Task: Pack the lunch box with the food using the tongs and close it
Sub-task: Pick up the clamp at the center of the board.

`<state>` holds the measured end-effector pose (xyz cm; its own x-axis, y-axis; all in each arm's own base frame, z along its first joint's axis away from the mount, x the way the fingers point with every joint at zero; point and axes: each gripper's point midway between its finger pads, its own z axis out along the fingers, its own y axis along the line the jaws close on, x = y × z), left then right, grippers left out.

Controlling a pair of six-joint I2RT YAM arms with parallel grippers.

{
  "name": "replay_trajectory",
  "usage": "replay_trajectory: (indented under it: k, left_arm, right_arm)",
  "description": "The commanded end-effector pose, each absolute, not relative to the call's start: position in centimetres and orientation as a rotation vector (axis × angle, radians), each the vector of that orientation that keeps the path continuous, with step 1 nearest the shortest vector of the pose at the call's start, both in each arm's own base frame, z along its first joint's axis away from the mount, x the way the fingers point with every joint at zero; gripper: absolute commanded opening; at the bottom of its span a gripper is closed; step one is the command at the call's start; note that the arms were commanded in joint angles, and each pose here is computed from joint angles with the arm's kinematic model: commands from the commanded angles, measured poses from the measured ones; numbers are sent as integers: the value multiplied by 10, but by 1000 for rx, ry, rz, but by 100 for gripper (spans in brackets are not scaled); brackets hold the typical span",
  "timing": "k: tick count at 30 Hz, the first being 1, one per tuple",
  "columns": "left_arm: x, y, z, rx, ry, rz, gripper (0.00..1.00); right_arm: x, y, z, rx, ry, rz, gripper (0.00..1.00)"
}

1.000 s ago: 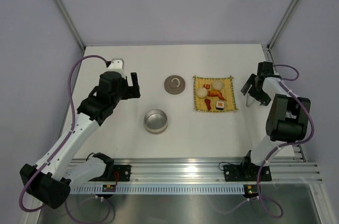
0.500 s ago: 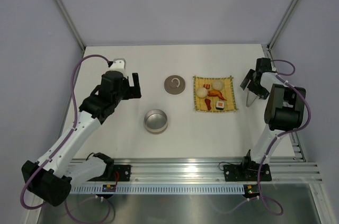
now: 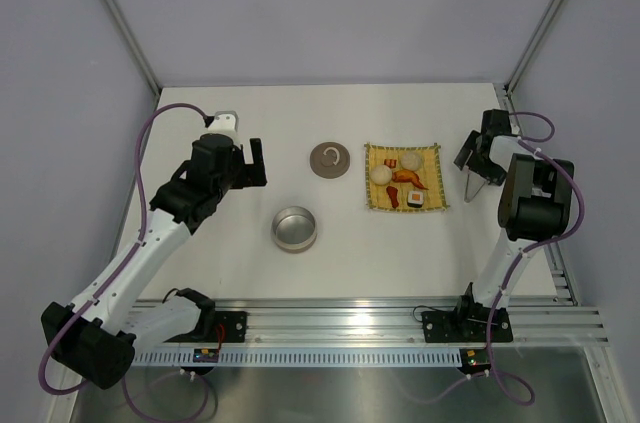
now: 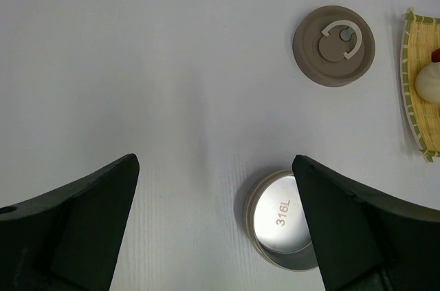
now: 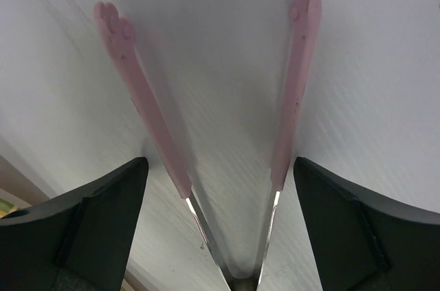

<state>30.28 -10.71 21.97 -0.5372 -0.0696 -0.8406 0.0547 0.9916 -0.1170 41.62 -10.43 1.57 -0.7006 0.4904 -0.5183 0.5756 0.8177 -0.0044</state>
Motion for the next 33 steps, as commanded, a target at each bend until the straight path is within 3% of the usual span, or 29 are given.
replay_trajectory:
  k: [1, 5, 8, 9, 11, 16, 20, 23, 32, 33]
  left_arm:
    - [309, -110, 239, -13, 2076, -175, 99]
    - [308, -110, 240, -14, 2075, -179, 99]
    - [307, -109, 240, -17, 2072, -177, 99]
    - [307, -109, 240, -18, 2072, -176, 99]
    - [307, -110, 241, -18, 2071, -180, 99]
    - [307, -111, 241, -16, 2074, -189, 99]
    - [307, -112, 241, -18, 2072, -195, 99]
    - [306, -111, 242, -17, 2070, -196, 99]
    - [303, -109, 242, -18, 2067, -192, 99]
    - [303, -110, 242, -16, 2069, -195, 99]
  right_arm:
    - [432, -113, 23, 770, 2447, -245, 93]
    - [431, -113, 20, 770, 2446, -245, 78]
    - [430, -109, 21, 771, 2447, -216, 61]
    - [430, -108, 23, 775, 2443, -210, 52]
    - [429, -106, 24, 775, 2448, -194, 44]
    - [427, -105, 33, 772, 2446, -190, 46]
    - [425, -106, 35, 780, 2450, -202, 78]
    - [422, -107, 29, 787, 2460, -216, 87]
    - [411, -104, 19, 815, 2462, -211, 89]
    - [412, -104, 18, 815, 2460, -213, 82]
